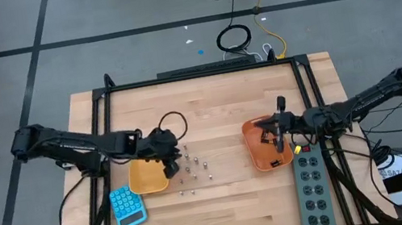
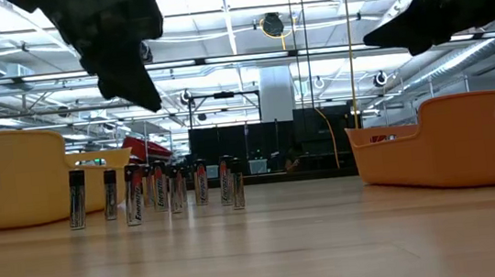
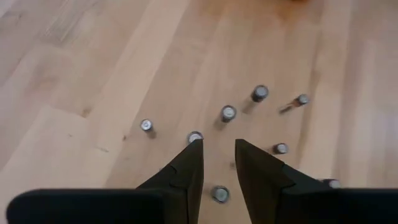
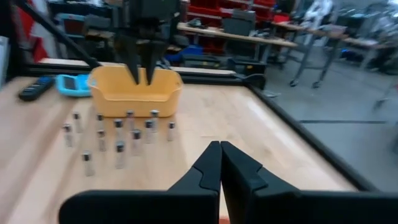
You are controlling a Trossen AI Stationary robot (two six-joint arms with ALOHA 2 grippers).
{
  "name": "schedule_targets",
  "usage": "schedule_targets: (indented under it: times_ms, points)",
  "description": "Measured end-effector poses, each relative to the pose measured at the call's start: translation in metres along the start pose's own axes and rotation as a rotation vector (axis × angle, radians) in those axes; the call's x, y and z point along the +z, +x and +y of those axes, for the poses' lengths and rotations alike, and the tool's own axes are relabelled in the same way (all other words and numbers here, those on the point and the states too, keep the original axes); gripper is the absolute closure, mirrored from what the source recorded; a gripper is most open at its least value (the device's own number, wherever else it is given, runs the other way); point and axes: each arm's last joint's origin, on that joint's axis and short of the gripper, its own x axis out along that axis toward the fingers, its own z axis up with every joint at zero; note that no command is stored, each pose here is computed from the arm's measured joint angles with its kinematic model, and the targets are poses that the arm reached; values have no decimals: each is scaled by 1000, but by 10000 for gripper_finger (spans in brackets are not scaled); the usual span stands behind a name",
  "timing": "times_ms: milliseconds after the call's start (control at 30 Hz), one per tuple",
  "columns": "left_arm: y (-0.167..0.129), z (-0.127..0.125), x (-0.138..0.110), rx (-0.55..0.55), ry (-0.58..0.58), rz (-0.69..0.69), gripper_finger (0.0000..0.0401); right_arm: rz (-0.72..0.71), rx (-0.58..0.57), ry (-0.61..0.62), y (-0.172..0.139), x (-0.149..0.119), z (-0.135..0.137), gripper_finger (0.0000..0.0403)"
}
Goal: Sort batteries
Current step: Put the silver battery into the yellow bin
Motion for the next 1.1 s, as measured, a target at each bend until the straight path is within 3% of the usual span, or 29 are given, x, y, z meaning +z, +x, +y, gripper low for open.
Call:
schedule_targets:
  times_ms: [167, 333, 633, 900, 1100]
  points:
    - [23, 2, -4, 106, 70, 58, 299, -8, -57, -86, 0, 1, -2, 403]
    - [29, 0, 6, 125, 130, 96, 299, -1, -71, -103, 1, 1, -4, 403]
    - [34, 4, 3, 126, 197, 209, 296, 18, -68, -119, 1, -1, -4, 403]
    - [26, 4, 10, 107, 214, 269, 239, 22, -86, -123, 2, -1, -7, 403]
    - [30, 16, 18, 77, 177, 365, 232, 58, -109, -132, 4, -5, -11, 403]
